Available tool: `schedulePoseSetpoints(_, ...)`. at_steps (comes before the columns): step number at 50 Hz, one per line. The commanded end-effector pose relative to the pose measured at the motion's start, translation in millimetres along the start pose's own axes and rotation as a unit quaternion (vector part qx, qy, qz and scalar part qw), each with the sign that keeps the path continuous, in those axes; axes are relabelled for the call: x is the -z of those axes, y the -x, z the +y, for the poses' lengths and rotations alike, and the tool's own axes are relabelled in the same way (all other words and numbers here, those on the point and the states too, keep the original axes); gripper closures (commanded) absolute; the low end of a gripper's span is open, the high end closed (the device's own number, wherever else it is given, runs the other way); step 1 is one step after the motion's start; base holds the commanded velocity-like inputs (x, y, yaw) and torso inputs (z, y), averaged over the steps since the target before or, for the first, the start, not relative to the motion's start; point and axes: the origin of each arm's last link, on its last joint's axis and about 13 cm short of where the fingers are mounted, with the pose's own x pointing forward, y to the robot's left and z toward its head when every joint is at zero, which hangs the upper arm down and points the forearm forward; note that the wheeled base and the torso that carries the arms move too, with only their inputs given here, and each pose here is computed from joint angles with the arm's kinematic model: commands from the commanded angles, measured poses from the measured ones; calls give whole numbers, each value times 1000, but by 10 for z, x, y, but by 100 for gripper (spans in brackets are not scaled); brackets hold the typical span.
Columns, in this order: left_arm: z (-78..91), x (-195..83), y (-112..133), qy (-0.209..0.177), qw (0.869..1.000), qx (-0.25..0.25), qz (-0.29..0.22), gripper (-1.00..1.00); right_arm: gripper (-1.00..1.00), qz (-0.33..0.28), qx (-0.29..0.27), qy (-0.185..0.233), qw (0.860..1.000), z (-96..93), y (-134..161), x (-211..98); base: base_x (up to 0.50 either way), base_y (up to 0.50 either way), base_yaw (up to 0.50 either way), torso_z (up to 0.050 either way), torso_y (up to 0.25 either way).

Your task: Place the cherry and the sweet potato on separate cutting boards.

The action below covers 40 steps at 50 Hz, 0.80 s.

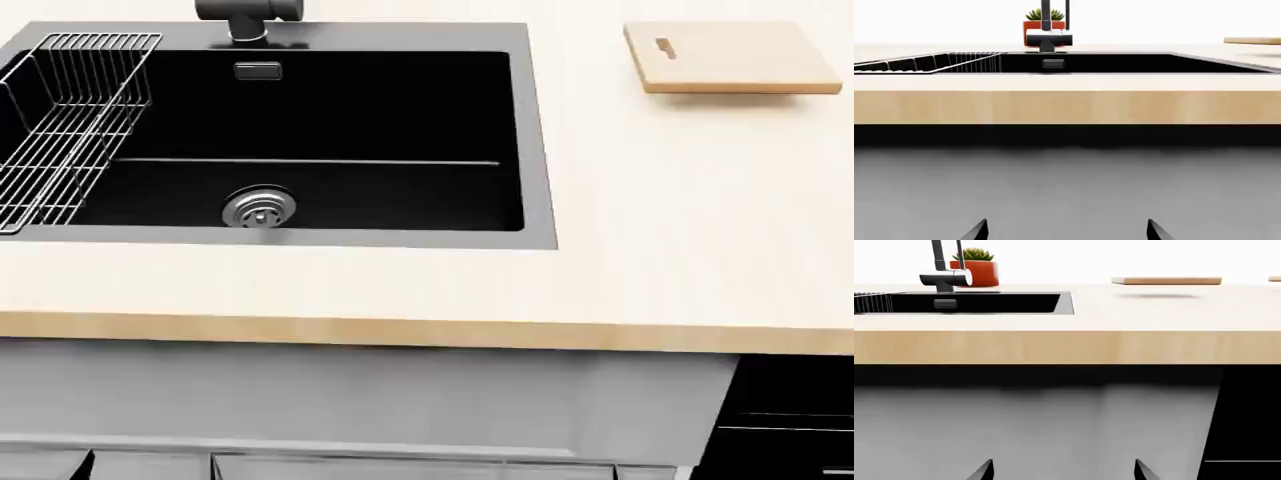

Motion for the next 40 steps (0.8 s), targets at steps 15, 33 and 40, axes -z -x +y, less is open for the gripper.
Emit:
schedulePoseSetpoints(15, 8, 19, -26, 13, 999, 2, 34, -100, -100, -11, 3, 6, 1000, 6, 0, 2, 0, 0, 0, 0, 0)
schedulePoseSetpoints(33, 10, 4, -16, 7, 1000, 6, 28, -100, -100, -5, 6, 14, 1000, 19, 2, 19, 0, -216, 0, 0, 0)
schedulePoseSetpoints(40, 16, -1, -22, 5, 1000, -1, 24, -100, -100, -5, 4, 11, 1000, 15, -1, 21, 0, -500, 0, 0, 0)
